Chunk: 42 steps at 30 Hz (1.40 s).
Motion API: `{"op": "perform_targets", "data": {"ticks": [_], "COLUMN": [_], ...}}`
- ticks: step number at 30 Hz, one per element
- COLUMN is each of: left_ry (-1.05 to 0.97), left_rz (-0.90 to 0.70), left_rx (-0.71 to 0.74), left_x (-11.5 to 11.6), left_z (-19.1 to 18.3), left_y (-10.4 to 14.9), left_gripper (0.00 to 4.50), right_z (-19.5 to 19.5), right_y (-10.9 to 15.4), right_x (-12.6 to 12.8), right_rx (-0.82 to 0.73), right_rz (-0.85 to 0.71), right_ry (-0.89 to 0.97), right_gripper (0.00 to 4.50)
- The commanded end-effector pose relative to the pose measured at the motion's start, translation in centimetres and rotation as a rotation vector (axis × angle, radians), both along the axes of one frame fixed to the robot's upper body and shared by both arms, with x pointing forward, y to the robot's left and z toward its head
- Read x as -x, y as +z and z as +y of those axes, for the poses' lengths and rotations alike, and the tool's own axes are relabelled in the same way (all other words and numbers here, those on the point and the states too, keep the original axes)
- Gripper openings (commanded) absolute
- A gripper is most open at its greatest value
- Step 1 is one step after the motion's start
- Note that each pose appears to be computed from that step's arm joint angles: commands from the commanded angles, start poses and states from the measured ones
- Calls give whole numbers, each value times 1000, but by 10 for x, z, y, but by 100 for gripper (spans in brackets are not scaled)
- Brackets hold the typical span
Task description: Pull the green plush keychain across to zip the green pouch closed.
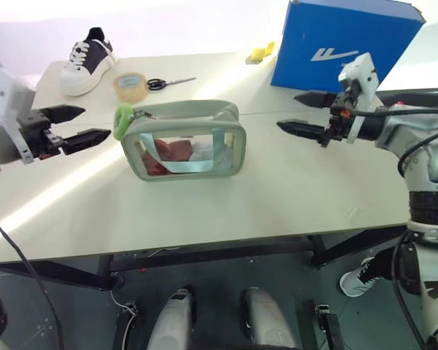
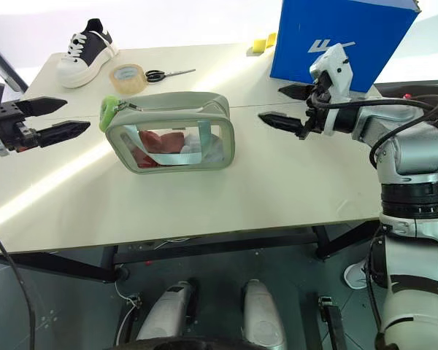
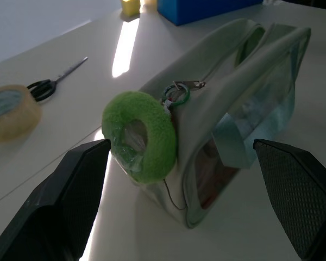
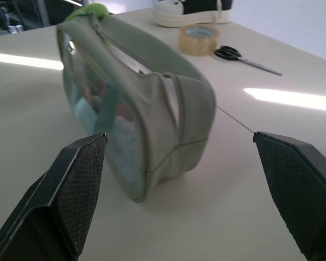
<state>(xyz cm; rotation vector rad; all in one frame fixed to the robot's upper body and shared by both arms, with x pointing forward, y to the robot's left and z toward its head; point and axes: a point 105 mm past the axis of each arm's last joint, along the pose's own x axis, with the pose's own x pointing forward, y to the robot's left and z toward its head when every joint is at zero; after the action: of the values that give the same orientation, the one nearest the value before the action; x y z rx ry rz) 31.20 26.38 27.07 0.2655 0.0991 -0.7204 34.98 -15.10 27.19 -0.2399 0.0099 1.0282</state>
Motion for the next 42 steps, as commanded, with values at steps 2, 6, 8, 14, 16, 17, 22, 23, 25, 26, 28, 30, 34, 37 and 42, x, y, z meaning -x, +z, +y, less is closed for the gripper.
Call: {"op": "perform_targets", "data": {"ticks": [2, 6, 8, 14, 16, 17, 22, 23, 25, 26, 28, 30, 34, 37, 42], "left_ry": [-4, 17, 19, 16, 10, 11, 16, 13, 11, 13, 24, 28, 15, 18, 38], "left_rz": [-73, -96, -99, -104, -103, -109, -106, -104, -105, -109, -119, -111, -97, -91, -57], "left_rx": [-45, -35, -46, -53, -59, -59, -50, -53, -54, -52, -40, -44, -49, -43, -44], "left_x": [6, 4, 5, 5, 6, 6, 5, 5, 5, 5, 3, 2, 5, 7, 7], "left_z": [0, 5, 6, 3, 2, 2, 3, 3, 3, 3, 3, 1, -5, -6, -3], "left_y": [25, 32, 32, 32, 31, 32, 32, 31, 31, 32, 33, 29, 21, 17, 5], "left_gripper": [448, 448, 448, 448, 448, 448, 448, 448, 448, 448, 448, 448, 448, 448, 450], "right_z": [6, 4, 7, 12, 17, 20, 36, 43, 56, 61, 68, 74, 79, 79, 84], "right_y": [25, 19, 18, 19, 20, 20, 15, 14, 13, 12, 9, 4, -7, -13, -21], "right_x": [9, 5, 7, 5, 7, 7, 3, 3, 1, -1, -5, -11, -18, -21, -20], "right_rx": [13, 60, 75, 62, 59, 62, 61, 58, 68, 74, 87, 105, 130, 149, 174], "right_rz": [-92, -97, -98, -110, -112, -117, -124, -125, -139, -144, -154, -157, -160, -162, -153], "right_ry": [24, 5, 27, 38, 63, 72, 102, 116, 141, 147, 155, 147, 140, 139, 165], "right_gripper": [450, 450, 450, 450, 450, 450, 450, 450, 450, 450, 450, 450, 450, 450, 253]}}
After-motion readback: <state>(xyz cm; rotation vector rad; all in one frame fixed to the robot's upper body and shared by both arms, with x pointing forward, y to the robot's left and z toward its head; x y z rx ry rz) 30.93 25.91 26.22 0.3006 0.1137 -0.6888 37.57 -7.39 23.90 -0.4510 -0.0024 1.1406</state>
